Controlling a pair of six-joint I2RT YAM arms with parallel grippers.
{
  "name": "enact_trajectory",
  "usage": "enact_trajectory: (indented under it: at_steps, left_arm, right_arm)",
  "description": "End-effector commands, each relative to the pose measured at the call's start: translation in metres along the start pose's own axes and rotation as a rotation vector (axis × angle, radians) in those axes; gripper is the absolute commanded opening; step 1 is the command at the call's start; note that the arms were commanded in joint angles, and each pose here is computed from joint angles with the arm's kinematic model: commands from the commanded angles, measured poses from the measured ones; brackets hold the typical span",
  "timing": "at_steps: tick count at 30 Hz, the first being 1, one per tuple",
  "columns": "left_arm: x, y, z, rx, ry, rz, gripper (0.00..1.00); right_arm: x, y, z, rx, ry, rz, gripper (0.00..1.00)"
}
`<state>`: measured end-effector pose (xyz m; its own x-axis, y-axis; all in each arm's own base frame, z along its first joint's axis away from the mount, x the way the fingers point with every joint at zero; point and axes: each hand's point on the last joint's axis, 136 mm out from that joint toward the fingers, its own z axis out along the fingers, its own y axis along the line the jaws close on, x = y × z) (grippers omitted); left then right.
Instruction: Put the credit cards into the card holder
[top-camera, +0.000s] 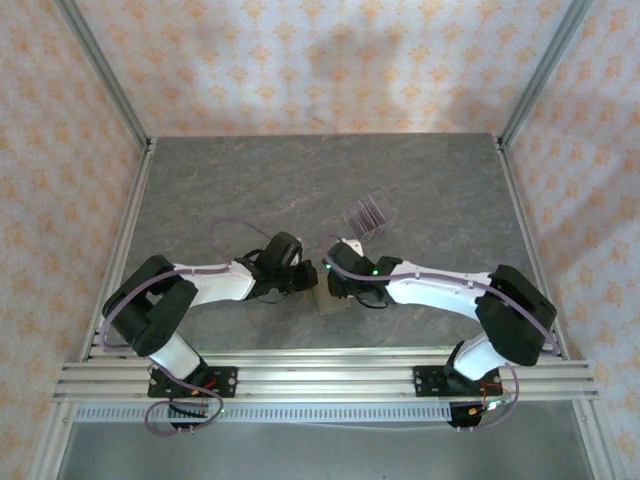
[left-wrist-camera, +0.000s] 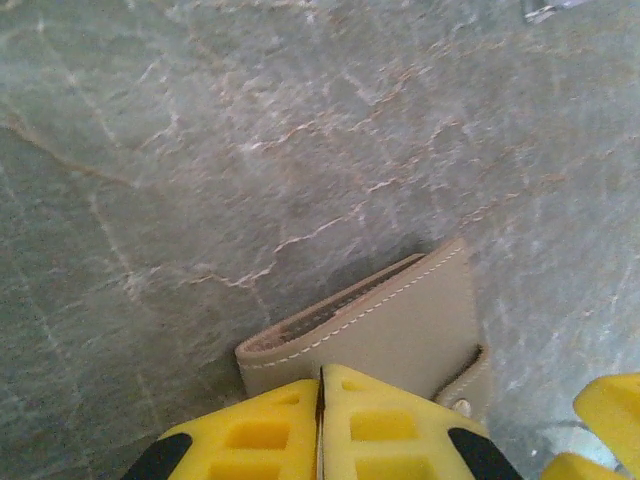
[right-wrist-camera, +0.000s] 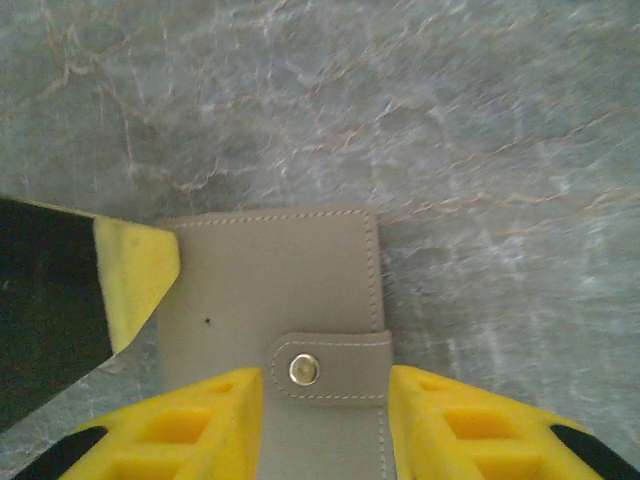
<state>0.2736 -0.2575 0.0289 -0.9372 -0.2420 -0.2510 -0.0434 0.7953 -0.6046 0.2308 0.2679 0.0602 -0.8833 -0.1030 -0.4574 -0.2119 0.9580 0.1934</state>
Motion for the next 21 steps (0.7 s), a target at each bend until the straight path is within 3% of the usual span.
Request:
enact_trajectory:
  at_steps: [1, 14, 21]
  left_arm:
    - [0.007, 0.009, 0.005, -0.017, -0.002, -0.006, 0.08]
    - [0.017, 0.022, 0.010, -0.064, 0.002, 0.013, 0.05]
    - [0.018, 0.025, 0.009, -0.070, -0.003, 0.018, 0.04]
  right_arm:
    - [-0.001, 0.010, 0.008, -0.012, 0.007, -0.002, 0.38]
    - [0.016, 0.007, 0.025, 0.109, 0.042, -0.079, 0.42]
    - [0.019, -0.029, 0.023, 0.302, 0.009, -0.055, 0.35]
